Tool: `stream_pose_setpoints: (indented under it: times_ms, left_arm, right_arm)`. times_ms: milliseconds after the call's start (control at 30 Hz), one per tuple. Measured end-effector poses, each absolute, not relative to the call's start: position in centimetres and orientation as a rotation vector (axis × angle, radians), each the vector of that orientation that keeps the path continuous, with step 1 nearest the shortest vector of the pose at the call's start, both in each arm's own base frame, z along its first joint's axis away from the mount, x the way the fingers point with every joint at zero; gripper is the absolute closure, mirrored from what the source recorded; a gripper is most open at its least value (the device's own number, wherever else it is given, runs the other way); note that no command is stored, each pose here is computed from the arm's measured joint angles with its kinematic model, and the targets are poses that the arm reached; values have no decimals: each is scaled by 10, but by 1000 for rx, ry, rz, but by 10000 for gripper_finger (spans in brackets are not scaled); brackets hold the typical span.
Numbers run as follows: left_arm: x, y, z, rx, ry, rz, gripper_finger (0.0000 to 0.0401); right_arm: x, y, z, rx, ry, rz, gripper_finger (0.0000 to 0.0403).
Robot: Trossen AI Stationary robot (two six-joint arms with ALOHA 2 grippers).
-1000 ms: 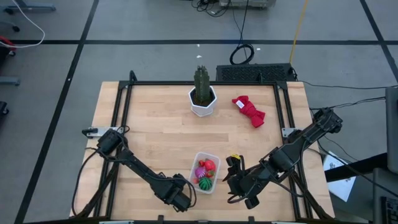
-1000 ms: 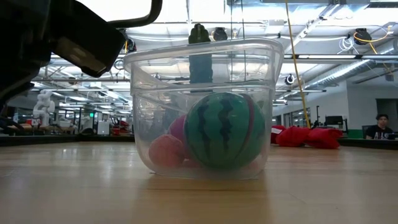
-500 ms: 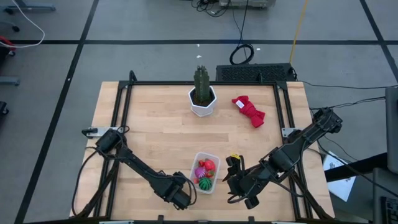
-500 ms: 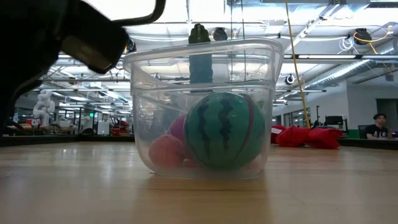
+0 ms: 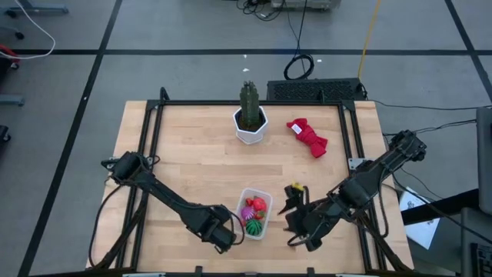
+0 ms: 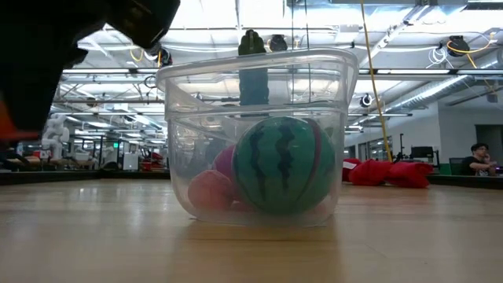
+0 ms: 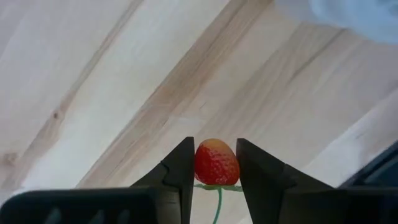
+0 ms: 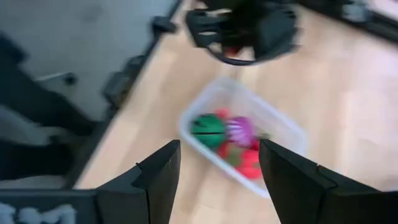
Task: Pick and placing Produce into tupperware
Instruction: Put the red strawberry into the transparent bin
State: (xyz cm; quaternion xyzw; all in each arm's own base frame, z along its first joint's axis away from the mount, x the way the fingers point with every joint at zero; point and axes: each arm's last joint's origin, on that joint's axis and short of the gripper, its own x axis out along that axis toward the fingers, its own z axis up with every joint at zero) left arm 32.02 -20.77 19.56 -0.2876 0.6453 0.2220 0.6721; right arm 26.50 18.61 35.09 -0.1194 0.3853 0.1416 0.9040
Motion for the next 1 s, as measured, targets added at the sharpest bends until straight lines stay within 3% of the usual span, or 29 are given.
stream_pose_setpoints:
  times_ms: [433,733,1000]
  left_arm:
    - [330,-190,200,-684,1513,432,295]
    - [335,-184,224,-708,1445,408,294]
    - [348,-172,266,-659,1363,390,281]
  right_arm:
    - [237,160,377,-234,770,169,193]
    - [229,151,357,-268,853,96,193]
    - [198,121,337,-195,800,1,193]
